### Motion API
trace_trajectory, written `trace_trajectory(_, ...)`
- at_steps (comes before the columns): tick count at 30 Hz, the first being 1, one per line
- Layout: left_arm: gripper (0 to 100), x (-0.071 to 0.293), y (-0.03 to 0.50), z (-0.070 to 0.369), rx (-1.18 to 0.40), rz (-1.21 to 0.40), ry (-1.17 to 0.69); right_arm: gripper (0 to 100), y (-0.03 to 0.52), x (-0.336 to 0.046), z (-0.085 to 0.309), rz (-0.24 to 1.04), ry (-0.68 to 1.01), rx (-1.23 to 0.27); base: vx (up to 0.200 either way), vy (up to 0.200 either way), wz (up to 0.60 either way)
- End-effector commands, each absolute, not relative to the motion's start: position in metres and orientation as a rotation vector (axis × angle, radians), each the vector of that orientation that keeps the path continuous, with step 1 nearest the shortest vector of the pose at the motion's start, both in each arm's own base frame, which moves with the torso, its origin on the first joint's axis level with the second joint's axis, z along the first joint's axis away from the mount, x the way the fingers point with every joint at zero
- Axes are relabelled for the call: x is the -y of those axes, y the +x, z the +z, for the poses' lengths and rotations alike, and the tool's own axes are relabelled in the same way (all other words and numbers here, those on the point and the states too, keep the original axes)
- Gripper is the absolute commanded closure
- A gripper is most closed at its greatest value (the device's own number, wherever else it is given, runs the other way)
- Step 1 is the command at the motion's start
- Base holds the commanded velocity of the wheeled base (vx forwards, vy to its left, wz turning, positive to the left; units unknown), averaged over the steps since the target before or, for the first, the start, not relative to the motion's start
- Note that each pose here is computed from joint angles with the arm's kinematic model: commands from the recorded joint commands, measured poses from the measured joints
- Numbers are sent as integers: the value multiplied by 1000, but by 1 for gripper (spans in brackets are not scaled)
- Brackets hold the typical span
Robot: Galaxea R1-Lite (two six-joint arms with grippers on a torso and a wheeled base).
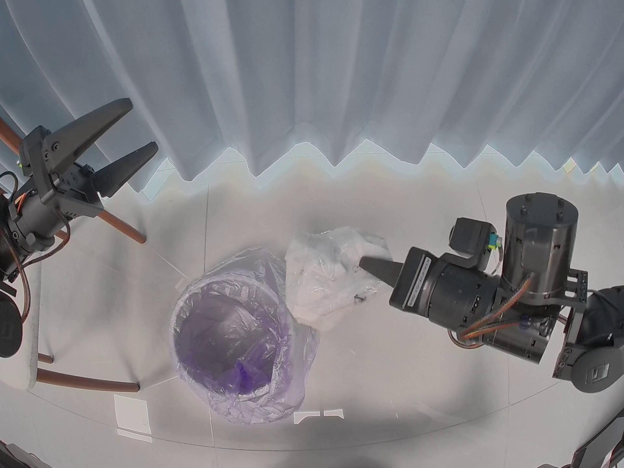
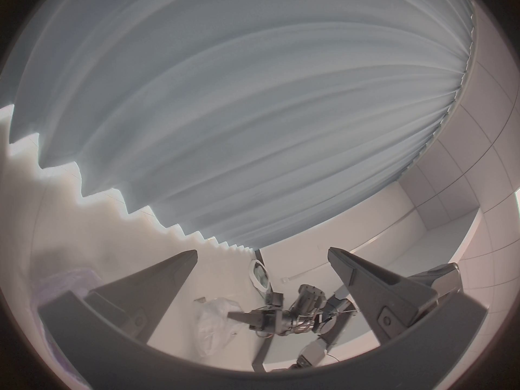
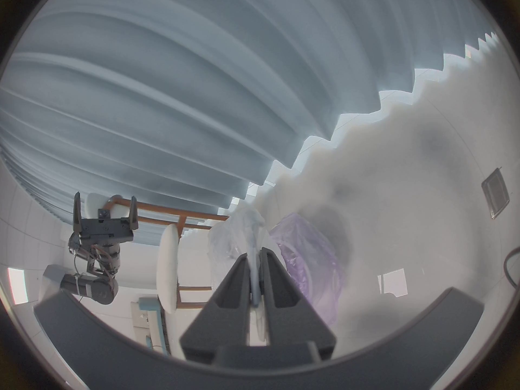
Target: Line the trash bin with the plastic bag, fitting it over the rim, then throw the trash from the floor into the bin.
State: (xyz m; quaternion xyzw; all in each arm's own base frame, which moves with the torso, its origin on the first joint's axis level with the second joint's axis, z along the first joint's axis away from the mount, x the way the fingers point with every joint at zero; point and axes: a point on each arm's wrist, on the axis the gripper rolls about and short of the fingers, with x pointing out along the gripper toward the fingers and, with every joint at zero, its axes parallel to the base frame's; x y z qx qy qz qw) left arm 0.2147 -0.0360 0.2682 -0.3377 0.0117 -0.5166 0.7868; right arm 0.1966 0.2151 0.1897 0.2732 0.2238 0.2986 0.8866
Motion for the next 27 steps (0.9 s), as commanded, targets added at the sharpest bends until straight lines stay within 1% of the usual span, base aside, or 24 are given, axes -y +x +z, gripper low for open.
trace_trajectory(1, 0, 47, 183, 277, -19, -1212, -733, 100, 182, -238, 149, 663, 501, -575, 0, 200, 0)
trace_trajectory(4, 0, 47, 176, 278, -14, -1222, -727, 100, 184, -248, 134, 666, 479, -593, 0, 200, 0)
trace_trajectory(7, 0, 54, 163, 280, -13, -1280, -722, 100, 185, -263, 115, 667, 450, -603, 0, 200, 0)
trace_trajectory(9, 0, 54, 162, 280, -14, -1283, -722, 100, 186, -263, 114, 665, 448, -606, 0, 200, 0)
trace_trajectory(10, 0, 61, 150, 281, -23, -1348, -719, 100, 193, -271, 101, 653, 427, -619, 0, 200, 0)
trace_trajectory(12, 0, 69, 136, 276, -62, -1425, -716, 100, 197, -276, 96, 651, 427, -617, 0, 200, 0)
trace_trajectory(16, 0, 72, 102, 263, -188, -1645, -626, 100, 202, -284, 81, 650, 415, -615, 0, 0, 0)
trace_trajectory(18, 0, 71, 98, 261, -225, -1696, -583, 100, 205, -286, 73, 643, 387, -604, 0, 0, 0)
trace_trajectory(24, 0, 71, 99, 260, -237, -1695, -583, 100, 224, -279, 48, 578, 342, -606, 0, 0, 0)
trace_trajectory(27, 0, 71, 99, 260, -235, -1695, -582, 100, 234, -278, 38, 572, 337, -572, 0, 0, 0)
